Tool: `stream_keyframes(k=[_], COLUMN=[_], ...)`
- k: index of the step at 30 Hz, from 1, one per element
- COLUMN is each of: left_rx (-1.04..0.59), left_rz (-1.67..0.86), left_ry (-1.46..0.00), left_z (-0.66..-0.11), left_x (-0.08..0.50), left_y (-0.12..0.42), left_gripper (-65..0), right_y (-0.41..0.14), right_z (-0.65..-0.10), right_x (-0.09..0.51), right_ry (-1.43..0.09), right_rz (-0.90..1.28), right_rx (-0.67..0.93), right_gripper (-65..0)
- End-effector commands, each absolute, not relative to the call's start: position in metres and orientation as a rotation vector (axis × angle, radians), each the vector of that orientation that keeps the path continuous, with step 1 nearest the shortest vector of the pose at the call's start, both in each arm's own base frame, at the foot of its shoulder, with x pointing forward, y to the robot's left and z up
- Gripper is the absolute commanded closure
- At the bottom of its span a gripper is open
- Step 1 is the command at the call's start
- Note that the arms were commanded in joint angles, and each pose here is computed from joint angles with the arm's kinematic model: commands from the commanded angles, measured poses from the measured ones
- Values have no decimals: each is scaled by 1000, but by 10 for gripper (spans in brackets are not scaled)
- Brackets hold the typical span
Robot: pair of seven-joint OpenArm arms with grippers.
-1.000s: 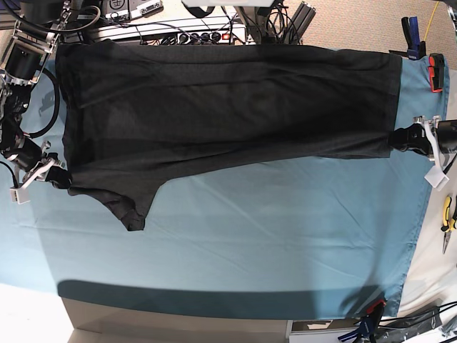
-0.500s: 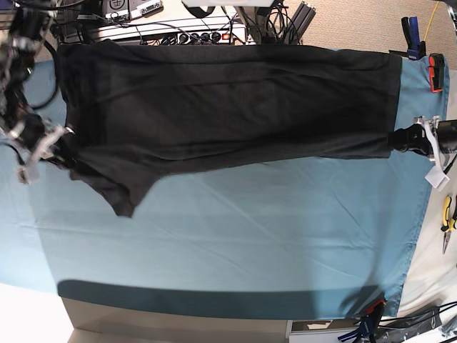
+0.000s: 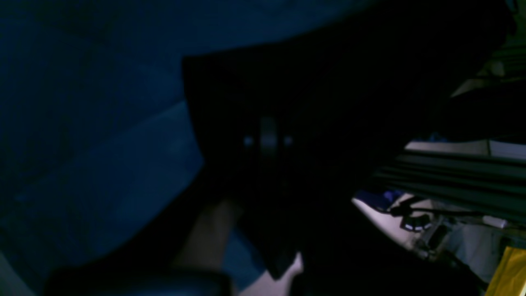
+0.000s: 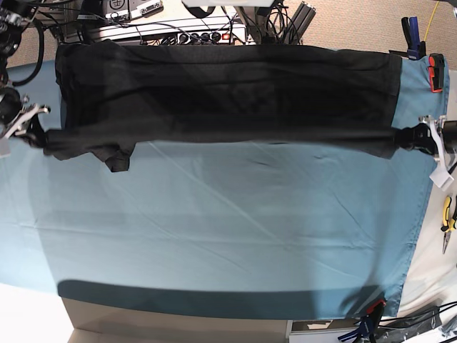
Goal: Fold the T-shirt properly
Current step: 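Lay the held hem over the folded collar edge with both grippers, then open both grippers and release the hem onto the folded shirt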
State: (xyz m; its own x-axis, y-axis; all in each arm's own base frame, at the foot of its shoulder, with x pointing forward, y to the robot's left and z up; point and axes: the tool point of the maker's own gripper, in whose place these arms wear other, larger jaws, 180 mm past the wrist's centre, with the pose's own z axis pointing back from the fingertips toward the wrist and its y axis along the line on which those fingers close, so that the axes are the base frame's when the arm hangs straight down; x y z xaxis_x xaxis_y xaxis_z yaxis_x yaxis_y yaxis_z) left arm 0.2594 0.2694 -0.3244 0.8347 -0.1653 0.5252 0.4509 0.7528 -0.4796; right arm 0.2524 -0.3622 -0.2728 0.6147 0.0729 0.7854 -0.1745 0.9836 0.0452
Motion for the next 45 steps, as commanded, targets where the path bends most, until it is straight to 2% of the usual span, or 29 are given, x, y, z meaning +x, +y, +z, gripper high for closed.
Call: stream_keyframes(k=[1,14,35,45], left_rx=[-620,-655,-661,-662], left_rz=[-365,-332,-323,-319], left_ry=[-511,-432,-349,-340], left_z=[-311,-336,-352,-354], left_x=[265,237,213,210], left_y=[276,269,268,268], left_gripper=[0,0,0,0], right_y=[-365,-341,-361,-346], right_z=[-255,-292,-300,-330], right_x=[259,238,211,185], right_ry=[-945,-902,-845,-780], right_rz=[167,77,19,-43], right_rx=[105,209,163,202], right_gripper=[0,0,0,0])
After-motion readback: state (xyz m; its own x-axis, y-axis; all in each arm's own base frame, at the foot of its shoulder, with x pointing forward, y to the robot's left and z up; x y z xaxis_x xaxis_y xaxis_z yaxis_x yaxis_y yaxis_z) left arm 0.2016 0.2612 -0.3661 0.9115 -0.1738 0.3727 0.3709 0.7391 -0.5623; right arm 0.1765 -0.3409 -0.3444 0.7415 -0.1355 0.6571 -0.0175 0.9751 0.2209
